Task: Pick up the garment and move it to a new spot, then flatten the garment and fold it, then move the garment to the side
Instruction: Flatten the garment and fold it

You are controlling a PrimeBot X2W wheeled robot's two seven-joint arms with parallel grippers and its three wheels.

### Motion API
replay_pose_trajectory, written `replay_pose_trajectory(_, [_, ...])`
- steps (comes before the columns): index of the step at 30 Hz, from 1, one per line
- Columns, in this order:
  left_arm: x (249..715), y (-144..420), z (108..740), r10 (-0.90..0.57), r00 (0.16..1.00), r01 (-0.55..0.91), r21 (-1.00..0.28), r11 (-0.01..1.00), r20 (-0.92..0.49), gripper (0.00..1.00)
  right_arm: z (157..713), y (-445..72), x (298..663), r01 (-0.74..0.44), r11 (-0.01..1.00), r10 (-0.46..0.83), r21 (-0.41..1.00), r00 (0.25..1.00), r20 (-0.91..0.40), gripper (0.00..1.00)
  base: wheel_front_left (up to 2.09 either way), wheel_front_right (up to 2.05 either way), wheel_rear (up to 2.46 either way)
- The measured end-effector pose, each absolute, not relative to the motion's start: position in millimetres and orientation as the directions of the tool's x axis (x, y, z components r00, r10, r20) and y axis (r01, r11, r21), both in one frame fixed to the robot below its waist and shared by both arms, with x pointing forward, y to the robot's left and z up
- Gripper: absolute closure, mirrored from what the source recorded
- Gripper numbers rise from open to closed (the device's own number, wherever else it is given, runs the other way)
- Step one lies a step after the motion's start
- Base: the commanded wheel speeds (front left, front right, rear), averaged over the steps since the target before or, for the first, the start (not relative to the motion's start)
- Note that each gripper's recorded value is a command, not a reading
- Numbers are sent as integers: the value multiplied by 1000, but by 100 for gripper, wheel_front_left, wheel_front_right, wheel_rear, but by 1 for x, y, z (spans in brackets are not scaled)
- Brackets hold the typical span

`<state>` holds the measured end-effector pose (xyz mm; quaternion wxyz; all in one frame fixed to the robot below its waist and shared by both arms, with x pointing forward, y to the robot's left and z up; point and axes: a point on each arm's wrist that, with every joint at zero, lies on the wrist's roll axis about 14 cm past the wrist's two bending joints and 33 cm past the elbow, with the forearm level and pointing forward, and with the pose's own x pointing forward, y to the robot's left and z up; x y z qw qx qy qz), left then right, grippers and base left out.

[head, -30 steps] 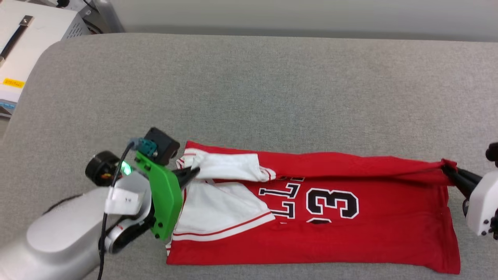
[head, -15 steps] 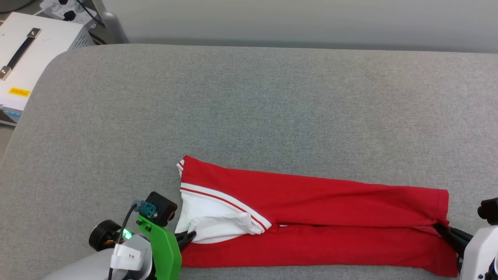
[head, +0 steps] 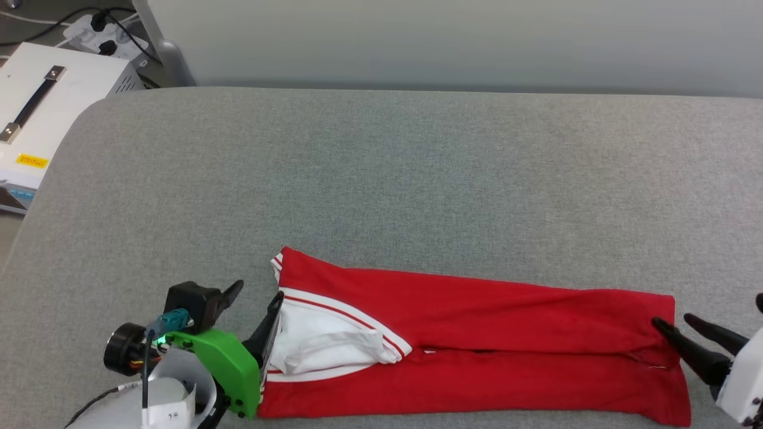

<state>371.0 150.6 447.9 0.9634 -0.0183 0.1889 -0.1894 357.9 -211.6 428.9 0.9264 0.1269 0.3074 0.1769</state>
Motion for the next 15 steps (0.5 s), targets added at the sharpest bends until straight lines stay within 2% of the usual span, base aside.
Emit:
replay_pose_trajectory(7, [391, 167, 493, -224, 960, 227, -3, 974, -165, 0, 469, -246, 372, -183, 905, 368, 383, 788, -493, 0, 0, 0, 0])
replay_pose_trajectory(15, [395, 181, 522, -80, 997, 79, 46, 996, 10, 0, 428, -267, 359, -59, 914, 335, 400, 667, -665, 0, 0, 0, 0])
